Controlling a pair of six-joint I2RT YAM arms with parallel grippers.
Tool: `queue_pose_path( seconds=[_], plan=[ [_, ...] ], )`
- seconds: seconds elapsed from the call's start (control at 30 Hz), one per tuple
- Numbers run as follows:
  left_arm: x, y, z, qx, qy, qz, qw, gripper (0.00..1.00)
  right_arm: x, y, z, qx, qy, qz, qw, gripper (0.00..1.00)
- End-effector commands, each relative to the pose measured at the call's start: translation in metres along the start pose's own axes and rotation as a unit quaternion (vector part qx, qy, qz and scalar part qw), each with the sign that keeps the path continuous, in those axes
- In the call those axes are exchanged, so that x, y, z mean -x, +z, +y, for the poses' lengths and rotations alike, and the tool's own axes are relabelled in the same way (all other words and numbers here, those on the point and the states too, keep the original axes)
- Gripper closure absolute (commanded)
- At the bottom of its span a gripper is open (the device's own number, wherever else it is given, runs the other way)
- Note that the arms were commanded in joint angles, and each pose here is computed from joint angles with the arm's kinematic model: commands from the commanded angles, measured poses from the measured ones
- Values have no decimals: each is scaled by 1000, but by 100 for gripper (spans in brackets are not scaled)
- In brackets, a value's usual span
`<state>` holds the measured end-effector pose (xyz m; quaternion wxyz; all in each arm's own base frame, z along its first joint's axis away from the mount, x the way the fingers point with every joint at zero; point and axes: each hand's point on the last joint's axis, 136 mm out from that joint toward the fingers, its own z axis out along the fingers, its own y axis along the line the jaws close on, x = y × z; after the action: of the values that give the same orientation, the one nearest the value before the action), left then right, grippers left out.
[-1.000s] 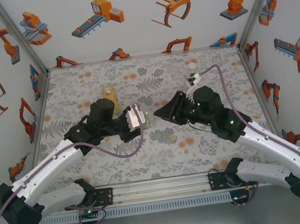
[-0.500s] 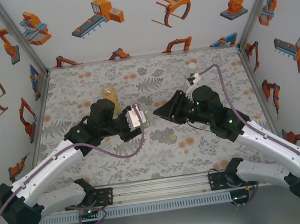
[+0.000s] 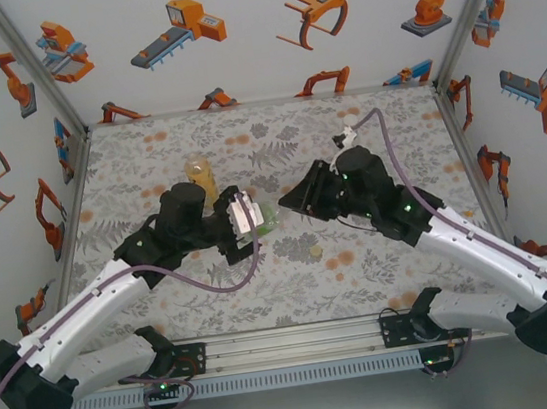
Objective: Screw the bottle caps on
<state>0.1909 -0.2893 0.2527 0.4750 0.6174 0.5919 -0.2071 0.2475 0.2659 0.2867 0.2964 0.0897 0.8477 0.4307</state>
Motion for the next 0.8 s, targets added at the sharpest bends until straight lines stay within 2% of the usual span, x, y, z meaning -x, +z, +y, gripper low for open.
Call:
queue_pose_path(
  seconds=[0.0,0.13,0.3,0.43,0.77],
  plan=[
    [17,-7,-2,-4,10,-38,999,21,13,-5,-12,-57,-63,-8,996,100],
    [19,-11,2,6,10,-42,999,20,28,-3,-26,-125,-131,-9,983,100],
    [18,-12,5,16,10,-41,999,21,54,9,-39,-204,-211,3,956,100],
    [17,-14,7,22,11,-39,999,21,74,25,-48,-240,-229,19,943,100],
    [16,-12,8,24,7,-36,999,21,127,75,-74,-299,-239,15,924,100]
  ],
)
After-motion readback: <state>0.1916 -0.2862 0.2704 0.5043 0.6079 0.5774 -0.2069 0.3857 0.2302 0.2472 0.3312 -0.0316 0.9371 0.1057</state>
